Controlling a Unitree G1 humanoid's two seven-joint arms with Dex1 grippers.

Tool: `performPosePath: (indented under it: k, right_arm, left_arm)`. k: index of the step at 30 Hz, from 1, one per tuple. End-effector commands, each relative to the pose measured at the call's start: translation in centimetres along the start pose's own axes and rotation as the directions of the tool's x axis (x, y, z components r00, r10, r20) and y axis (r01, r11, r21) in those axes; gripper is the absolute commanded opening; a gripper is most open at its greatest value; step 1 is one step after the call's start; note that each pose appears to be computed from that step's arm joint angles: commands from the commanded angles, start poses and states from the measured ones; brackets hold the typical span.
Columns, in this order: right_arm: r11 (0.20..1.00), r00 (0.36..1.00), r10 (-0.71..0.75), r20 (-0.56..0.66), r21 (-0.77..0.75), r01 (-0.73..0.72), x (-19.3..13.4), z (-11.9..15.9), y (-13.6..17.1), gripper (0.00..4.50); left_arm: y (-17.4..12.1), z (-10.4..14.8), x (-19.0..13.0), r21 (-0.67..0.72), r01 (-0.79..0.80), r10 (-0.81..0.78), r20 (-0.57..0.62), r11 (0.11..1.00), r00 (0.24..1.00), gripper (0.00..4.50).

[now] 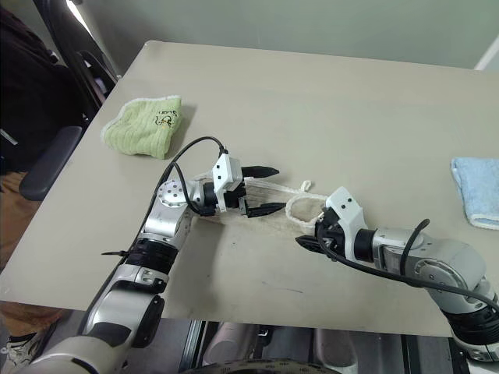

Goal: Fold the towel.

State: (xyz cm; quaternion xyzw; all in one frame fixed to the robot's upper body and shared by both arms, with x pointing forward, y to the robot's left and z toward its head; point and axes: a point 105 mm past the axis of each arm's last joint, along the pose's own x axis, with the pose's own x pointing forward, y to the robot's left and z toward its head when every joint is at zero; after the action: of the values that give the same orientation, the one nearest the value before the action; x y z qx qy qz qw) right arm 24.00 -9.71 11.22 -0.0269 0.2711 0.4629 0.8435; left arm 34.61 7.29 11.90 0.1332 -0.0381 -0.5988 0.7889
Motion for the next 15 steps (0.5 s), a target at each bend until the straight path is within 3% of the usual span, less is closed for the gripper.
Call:
performPosePath:
  k: [1, 4, 15]
  right_arm:
    - [0.998, 0.999, 0.013, 0.047, -0.057, -0.01, -0.5, 1.4, 0.4, 3.4]
    - [0.997, 0.995, 0.051, 0.082, -0.067, -0.046, -0.8, 2.3, 1.1, 4.45]
    - [0.992, 0.978, 0.065, 0.197, -0.119, -0.042, -3.7, 5.2, 1.5, 4.48]
  left_arm:
    - [0.1, 1.0, 0.2, 0.038, 0.001, -0.002, 0.024, 0.999, 1.0, 4.5]
    - [0.1, 1.0, 0.2, 0.035, 0.004, -0.005, 0.025, 0.999, 1.0, 4.5]
    - [0.3, 1.1, 0.3, 0.036, 0.003, -0.004, 0.027, 0.999, 1.0, 4.5]
